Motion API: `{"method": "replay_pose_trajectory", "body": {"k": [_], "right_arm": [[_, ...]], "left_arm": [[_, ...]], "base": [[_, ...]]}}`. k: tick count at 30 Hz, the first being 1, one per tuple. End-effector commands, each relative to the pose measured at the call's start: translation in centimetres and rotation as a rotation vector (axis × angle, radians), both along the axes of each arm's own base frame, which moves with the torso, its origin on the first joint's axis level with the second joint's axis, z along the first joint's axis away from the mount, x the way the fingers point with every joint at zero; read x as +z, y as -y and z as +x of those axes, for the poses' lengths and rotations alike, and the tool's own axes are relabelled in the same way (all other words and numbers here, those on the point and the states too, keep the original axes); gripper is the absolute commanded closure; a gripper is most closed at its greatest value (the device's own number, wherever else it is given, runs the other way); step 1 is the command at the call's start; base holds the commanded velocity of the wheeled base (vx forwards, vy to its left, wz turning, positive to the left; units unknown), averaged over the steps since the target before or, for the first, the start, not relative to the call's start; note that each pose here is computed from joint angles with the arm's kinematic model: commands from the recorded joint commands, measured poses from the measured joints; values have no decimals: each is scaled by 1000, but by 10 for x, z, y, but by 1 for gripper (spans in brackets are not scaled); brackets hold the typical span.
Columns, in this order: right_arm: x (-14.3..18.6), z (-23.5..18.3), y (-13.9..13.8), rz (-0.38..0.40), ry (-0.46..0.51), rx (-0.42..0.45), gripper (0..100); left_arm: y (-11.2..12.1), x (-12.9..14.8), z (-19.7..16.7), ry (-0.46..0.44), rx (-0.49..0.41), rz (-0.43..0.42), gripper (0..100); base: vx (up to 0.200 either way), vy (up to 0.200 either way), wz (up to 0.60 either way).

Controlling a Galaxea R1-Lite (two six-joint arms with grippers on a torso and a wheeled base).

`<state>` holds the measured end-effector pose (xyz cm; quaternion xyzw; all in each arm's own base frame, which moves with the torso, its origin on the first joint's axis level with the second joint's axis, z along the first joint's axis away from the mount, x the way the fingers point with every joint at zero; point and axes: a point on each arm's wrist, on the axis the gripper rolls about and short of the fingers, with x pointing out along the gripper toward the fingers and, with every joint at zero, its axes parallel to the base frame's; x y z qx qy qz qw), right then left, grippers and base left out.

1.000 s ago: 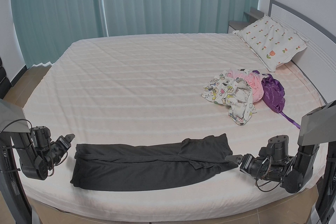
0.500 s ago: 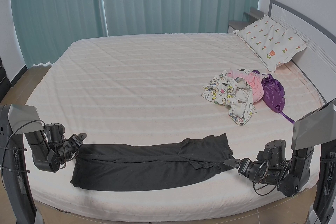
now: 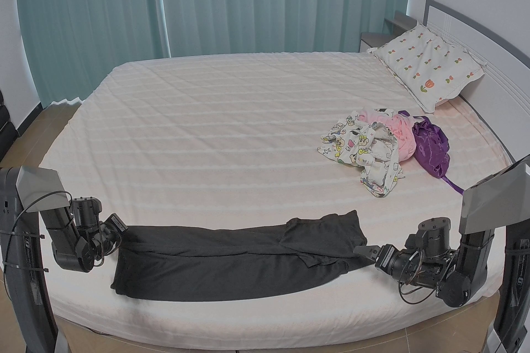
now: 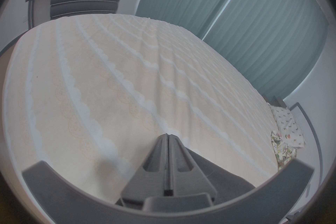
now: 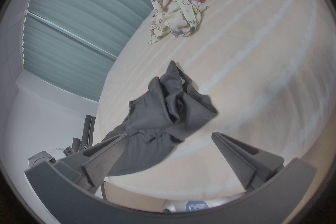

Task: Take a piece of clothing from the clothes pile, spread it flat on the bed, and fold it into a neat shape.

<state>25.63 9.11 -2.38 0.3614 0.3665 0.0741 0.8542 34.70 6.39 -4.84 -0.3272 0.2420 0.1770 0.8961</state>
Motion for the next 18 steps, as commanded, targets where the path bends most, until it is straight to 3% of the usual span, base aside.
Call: {"method": "replay_pose_trajectory", "body": {"k": [1, 6, 12, 18], "right_arm": [[6, 13, -3, 8, 60, -18, 0], [8, 33, -10, 8, 109, -20, 0], [3, 64, -12, -80, 87, 7, 0], [-1, 97, -18, -119, 74, 20, 0]], "left_arm": [[-6, 0, -1, 7, 49, -12, 100], [-5, -1, -3, 2, 65, -33, 100], [-4, -2, -3, -3, 62, -34, 100], [-3, -2, -4, -4, 61, -34, 100]], "base": [[0, 0, 0], [0, 0, 0], [0, 0, 0], [0, 0, 0]]}}
